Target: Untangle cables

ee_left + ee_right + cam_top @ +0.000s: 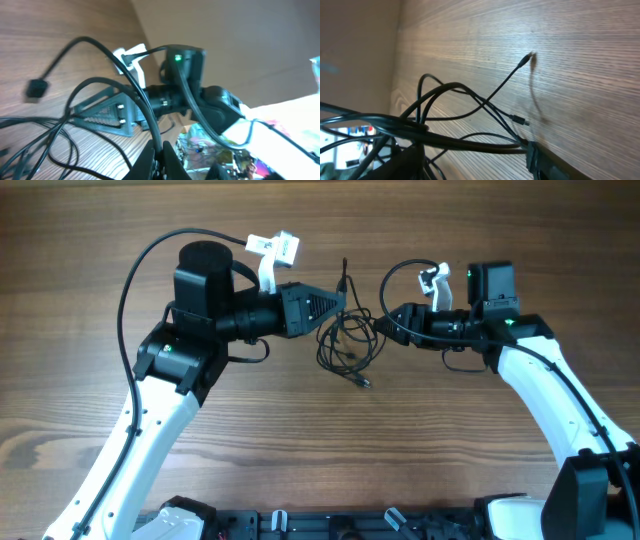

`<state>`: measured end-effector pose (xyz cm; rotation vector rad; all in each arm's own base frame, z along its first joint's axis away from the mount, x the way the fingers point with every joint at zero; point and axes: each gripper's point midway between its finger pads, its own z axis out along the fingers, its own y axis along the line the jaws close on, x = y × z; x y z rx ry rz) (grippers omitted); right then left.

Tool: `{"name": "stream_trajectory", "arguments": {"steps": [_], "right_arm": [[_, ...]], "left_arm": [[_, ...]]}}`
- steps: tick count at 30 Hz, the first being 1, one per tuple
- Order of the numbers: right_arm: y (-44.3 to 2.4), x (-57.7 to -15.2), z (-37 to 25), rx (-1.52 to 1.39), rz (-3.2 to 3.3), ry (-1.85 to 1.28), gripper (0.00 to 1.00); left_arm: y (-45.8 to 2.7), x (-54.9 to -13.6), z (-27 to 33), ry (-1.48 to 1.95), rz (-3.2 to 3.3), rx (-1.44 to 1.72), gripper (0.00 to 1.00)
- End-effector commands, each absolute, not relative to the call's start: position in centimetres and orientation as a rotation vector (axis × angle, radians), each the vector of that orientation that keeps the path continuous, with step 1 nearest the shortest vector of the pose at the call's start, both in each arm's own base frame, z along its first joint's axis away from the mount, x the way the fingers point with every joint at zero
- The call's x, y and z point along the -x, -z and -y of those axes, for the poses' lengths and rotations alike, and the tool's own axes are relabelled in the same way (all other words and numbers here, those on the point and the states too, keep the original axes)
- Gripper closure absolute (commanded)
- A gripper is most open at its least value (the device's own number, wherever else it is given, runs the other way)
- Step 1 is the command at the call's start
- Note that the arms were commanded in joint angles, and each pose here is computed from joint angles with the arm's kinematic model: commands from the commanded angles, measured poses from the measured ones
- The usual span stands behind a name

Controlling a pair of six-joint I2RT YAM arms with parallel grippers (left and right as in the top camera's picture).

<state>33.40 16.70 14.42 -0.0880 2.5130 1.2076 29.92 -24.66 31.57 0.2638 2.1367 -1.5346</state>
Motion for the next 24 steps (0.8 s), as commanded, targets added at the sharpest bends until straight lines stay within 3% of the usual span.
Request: {"name": "stream_trajectory", "arguments": {"steps": [1, 6, 8, 9, 11, 17, 24], "right_arm": [[-16.6, -32.5, -19.2, 0.212, -2.446, -1.314, 0.4], [-16.9, -31.4, -21.8, 0.323, -2.432, -1.335, 0.43], [-16.6, -31.4, -22.2, 0.338, -2.443, -1.297, 0.59], [-16.0, -31.5, -22.1, 0.326, -2.464, -1.243, 0.77], [-15.0, -31.8, -21.5, 0.288, -2.507, -1.153, 0.93], [-11.8, -31.7, -18.3, 0.153, -2.666, -0.867, 0.96], [-9.3, -31.0, -14.5, -0.028, -2.799, -0.572, 0.96]], "left_arm": [[-33.5, -29.0, 24.9, 1.621, -2.094, -0.292, 0.96], [-33.9, -29.1, 25.0, 1.637, -2.084, -0.283, 0.96], [-33.9, -29.1, 25.0, 1.635, -2.083, -0.283, 0.96], [-33.8, -29.2, 24.9, 1.632, -2.081, -0.285, 0.96], [-33.7, -29.4, 24.6, 1.623, -2.085, -0.277, 0.96], [-30.9, -30.3, 22.7, 1.492, -2.175, -0.211, 0.96], [-23.3, -32.0, 17.2, 0.977, -2.451, 0.108, 0.96]]}}
